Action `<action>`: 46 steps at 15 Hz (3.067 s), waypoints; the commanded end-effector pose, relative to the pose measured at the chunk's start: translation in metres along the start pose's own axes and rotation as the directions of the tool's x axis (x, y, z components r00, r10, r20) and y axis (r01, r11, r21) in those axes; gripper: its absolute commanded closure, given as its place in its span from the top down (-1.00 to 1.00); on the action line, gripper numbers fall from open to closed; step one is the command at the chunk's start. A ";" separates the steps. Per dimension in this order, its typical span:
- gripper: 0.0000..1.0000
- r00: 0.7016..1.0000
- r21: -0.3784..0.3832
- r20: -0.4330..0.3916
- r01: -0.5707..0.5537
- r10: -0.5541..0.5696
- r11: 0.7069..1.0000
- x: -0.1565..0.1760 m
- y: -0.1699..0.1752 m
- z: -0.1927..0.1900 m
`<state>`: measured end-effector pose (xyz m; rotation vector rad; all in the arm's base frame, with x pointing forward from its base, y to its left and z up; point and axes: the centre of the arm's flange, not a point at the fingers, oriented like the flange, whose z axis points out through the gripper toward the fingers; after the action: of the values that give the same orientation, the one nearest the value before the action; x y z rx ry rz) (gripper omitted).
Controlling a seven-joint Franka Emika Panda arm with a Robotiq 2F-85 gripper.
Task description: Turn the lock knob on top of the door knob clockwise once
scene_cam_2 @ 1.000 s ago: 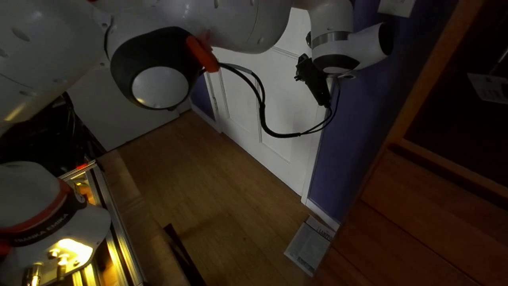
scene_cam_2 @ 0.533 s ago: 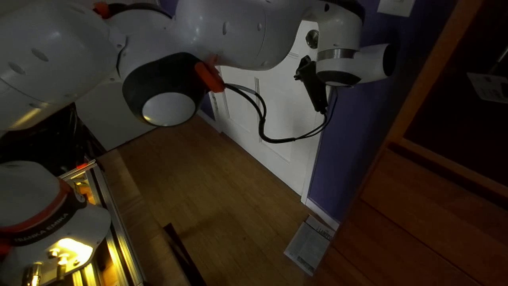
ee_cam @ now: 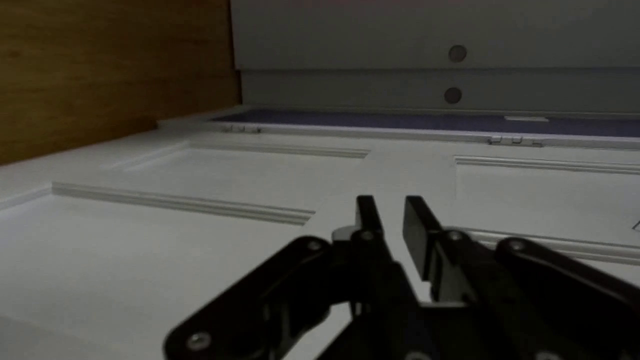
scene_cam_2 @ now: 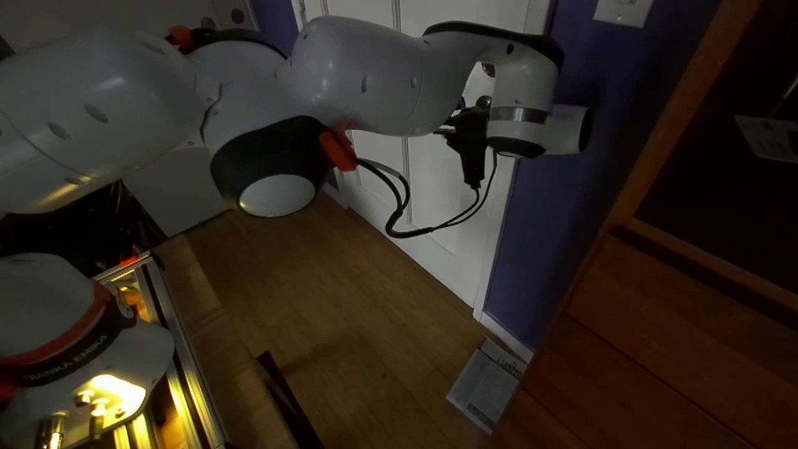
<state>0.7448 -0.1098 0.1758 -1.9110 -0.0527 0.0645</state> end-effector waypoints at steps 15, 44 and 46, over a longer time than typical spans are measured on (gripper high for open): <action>1.00 0.961 -0.568 -0.127 -0.273 0.245 0.776 -0.046 -0.131 -0.060; 1.00 0.919 -0.940 -0.129 0.006 -0.373 0.341 -0.134 -0.227 0.013; 1.00 0.920 -0.937 -0.134 0.003 -0.368 0.349 -0.154 -0.229 0.012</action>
<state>0.6635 -0.0318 0.3920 -3.0574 -0.0878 -0.5821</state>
